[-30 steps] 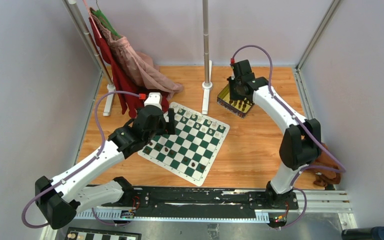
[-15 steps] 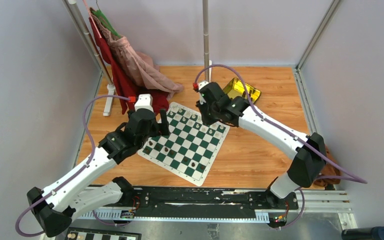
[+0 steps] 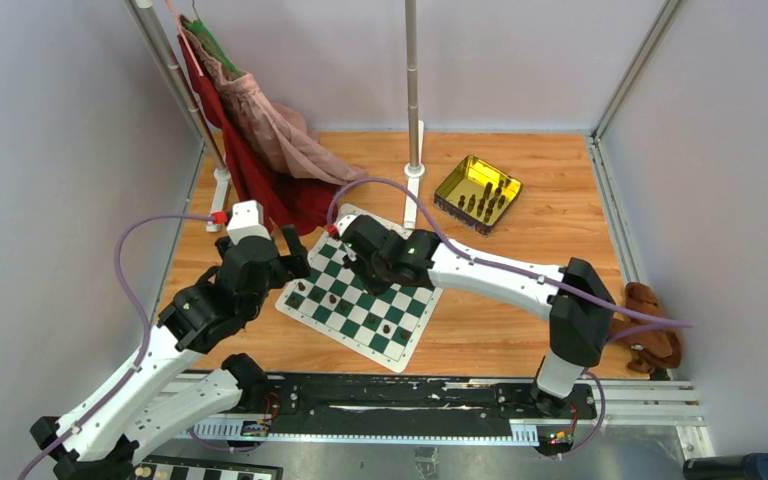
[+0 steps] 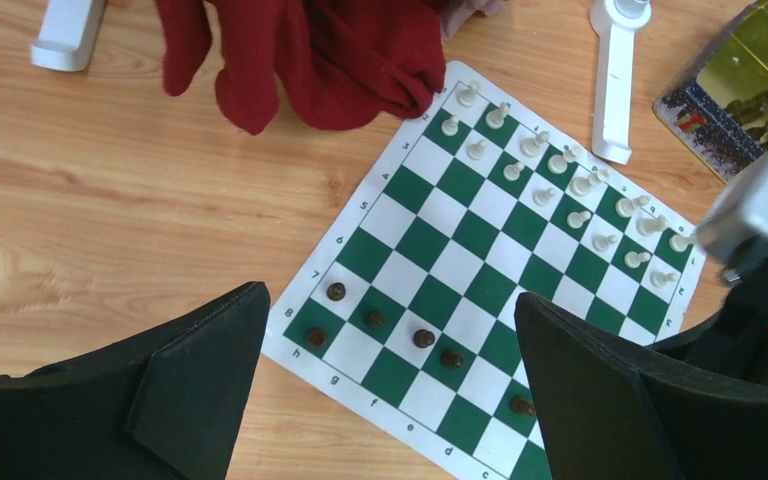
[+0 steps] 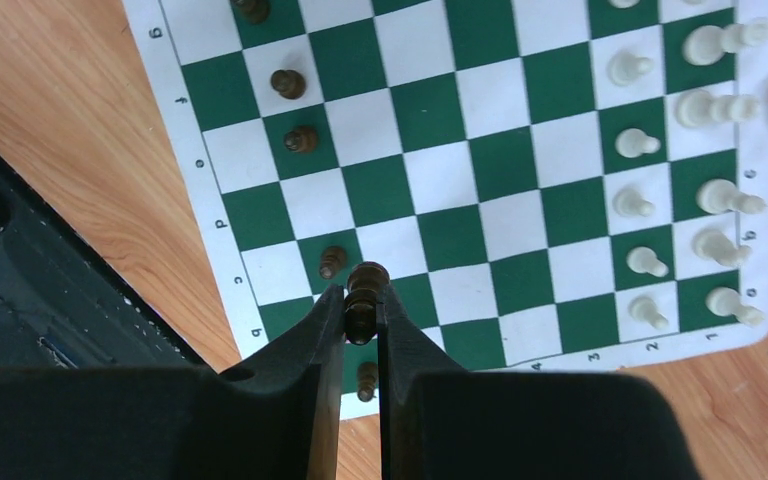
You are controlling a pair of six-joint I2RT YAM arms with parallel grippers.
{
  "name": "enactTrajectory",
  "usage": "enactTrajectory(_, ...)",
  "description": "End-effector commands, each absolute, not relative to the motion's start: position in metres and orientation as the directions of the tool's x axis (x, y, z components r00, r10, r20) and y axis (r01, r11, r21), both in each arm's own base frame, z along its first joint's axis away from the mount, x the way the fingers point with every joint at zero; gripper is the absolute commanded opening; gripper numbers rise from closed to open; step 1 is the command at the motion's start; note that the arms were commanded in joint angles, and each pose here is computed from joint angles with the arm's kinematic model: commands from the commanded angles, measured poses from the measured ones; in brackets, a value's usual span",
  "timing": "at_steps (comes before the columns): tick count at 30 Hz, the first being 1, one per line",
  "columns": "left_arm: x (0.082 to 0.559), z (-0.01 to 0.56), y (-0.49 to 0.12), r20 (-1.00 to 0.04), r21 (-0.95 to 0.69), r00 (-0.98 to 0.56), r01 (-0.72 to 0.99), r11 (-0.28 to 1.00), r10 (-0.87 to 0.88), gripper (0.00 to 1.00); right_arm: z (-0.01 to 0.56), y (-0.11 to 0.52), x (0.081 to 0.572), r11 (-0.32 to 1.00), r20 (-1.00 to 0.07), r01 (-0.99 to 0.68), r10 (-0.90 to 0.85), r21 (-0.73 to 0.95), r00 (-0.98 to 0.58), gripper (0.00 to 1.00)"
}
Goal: Set up the chess pieces on the board
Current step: Place the chess piece on the chessboard.
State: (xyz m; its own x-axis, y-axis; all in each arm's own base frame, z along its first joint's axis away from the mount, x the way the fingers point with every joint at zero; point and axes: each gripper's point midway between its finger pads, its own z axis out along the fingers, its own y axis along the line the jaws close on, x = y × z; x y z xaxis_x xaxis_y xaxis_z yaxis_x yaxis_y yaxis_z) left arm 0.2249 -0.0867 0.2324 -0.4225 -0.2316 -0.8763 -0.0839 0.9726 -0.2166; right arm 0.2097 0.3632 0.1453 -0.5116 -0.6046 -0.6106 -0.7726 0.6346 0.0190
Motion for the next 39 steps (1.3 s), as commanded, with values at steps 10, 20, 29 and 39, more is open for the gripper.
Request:
enactTrajectory(10,0.216,0.241,-0.057,-0.893,-0.231,-0.349,-0.18,0.956,-0.282,1.0,0.135,0.421,0.174,0.469,-0.62,-0.883,-0.687,0.018,-0.378,0.0)
enactTrajectory(20,0.212,0.254,-0.046,-0.906,-0.251,-0.296,-0.202,0.947,-0.303,1.0,0.127,0.446,0.164,0.385,-0.611,-0.921,-0.718,0.05,-0.334,0.0)
enactTrajectory(29,0.21,0.263,-0.036,-0.914,-0.244,-0.267,-0.24,0.94,-0.305,1.0,0.114,0.468,0.167,0.357,-0.595,-0.932,-0.735,0.069,-0.325,0.0)
enactTrajectory(39,0.203,0.275,-0.017,-0.919,-0.284,-0.187,-0.294,0.913,-0.347,1.0,0.1,0.479,0.167,0.342,-0.577,-0.936,-0.749,0.085,-0.327,0.0)
